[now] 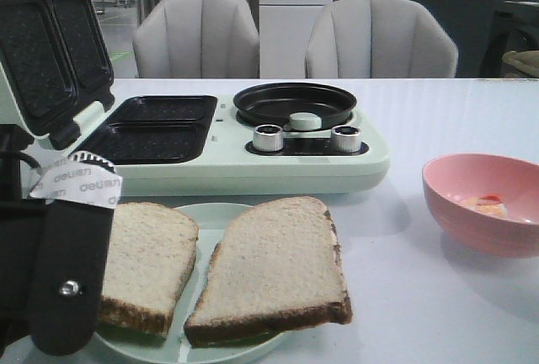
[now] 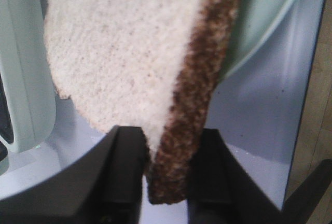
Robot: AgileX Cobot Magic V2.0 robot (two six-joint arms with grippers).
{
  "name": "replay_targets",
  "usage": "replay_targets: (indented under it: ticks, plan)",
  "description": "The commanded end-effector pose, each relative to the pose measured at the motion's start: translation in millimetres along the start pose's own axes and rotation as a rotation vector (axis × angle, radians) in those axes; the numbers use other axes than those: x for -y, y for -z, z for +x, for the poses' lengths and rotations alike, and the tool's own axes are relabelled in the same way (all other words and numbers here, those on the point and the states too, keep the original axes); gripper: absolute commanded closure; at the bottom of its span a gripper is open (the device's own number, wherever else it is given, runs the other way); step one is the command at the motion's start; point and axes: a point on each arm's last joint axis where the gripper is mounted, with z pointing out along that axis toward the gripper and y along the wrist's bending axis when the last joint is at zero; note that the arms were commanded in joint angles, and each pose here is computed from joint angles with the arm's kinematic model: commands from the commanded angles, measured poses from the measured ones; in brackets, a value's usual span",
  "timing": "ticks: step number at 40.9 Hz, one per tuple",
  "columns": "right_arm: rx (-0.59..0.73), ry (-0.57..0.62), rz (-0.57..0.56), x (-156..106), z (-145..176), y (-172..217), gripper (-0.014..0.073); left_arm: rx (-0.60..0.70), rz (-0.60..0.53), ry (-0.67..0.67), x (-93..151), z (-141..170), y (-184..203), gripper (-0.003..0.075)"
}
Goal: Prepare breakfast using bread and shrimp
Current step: 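Lower the left gripper and grasp the bread slice nearest it, then lift the bread with the left gripper and lay it on the waffle plate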
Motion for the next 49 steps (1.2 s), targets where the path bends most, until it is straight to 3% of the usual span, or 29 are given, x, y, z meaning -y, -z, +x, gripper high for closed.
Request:
replay_targets:
  ticks: [1, 5, 8, 14, 23, 33, 38, 45, 49]
  plan:
    - [0.094, 0.010, 0.003, -0.1, -14.4, 3.0, 0.0053, 0.015, -0.069, 0.019, -11.9, -4.6, 5.1, 0.0572]
    - [0.094, 0.010, 0.003, -0.1, -14.4, 3.0, 0.0053, 0.015, -0.069, 0.019, -11.9, -4.6, 5.1, 0.0624]
    - [0.094, 0.010, 0.003, -0.1, -14.4, 3.0, 0.0053, 0.005, -0.086, 0.015, -12.7, -4.4, 5.9, 0.0620]
    - [0.094, 0.010, 0.003, -0.1, -14.4, 3.0, 0.0053, 0.027, -0.203, 0.028, -23.7, -11.9, 25.6, 0.0621]
    - [0.094, 0.010, 0.003, -0.1, -14.4, 3.0, 0.0053, 0.094, -0.499, 0.092, -63.1, -16.9, 70.0, 0.0621]
    - [0.094, 0.010, 0.003, -0.1, -14.4, 3.0, 0.0053, 0.195, -0.654, 0.199, -114.6, -22.3, 96.1, 0.0621]
    - [0.094, 0.010, 0.003, -0.1, -14.4, 3.0, 0.0053, 0.218, -0.675, 0.223, -142.9, -19.9, 93.5, 0.0621]
    - [0.094, 0.010, 0.003, -0.1, -14.4, 3.0, 0.0053, 0.277, -0.595, 0.266, -181.5, -8.9, 79.7, 0.0621]
    - [0.094, 0.010, 0.003, -0.1, -14.4, 3.0, 0.0053, 0.249, -0.580, 0.291, -200.4, -1.5, 64.9, 0.0621]
